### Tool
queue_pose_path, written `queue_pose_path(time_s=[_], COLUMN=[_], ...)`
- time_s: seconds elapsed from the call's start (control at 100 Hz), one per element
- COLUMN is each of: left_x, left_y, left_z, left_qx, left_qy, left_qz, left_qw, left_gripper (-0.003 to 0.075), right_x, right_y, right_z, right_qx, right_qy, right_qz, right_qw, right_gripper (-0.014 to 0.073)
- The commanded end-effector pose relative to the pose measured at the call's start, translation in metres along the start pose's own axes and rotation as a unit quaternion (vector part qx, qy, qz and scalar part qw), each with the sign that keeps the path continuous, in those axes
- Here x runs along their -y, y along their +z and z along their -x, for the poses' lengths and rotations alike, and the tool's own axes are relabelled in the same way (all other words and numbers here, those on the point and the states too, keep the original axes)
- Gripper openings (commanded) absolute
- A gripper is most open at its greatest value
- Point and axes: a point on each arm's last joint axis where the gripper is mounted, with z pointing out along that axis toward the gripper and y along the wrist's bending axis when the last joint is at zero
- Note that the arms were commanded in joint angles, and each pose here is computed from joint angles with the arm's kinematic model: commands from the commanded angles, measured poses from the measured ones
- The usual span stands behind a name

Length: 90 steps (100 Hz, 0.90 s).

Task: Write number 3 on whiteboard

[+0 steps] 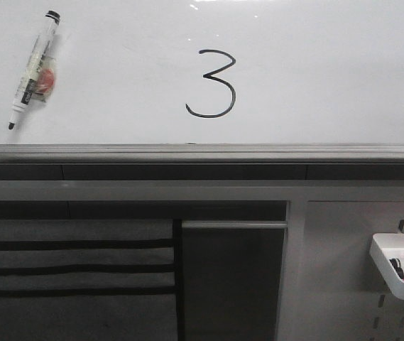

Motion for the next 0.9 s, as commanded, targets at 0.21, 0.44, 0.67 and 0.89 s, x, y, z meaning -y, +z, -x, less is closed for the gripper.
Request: queue_pose_path(time_s=[0.21,0.44,0.67,0.89], left_x=[-0.01,-0.008,-0.005,0.0], left_y=[0.012,0.023,0.021,-0.001], left_z=[-0.016,-0.037,-0.054,-0.085], left_qx=[0.138,0.104,0.101,0.161], left_qy=[-0.084,-0.089,-0.09,-0.067], left_qz=[0.066,0.063,0.065,0.116], left_qw=[0.985,0.989,0.989,0.978], left_gripper=[-0.0018,-0.0018,-0.0018,-0.0018], right_x=[-0.001,0.0,0.0,0.0], right_y=[0.006,0.008,0.008,0.008], right_z=[-0.002,-0.005,-0.005,-0.005], right_qx=[0.092,0.084,0.084,0.084], right_qy=[-0.011,-0.011,-0.011,-0.011], right_qz=[0.007,0.006,0.006,0.006], right_qw=[0.996,0.996,0.996,0.996], right_gripper=[-0.0074,-0.0074,-0.0074,-0.0074])
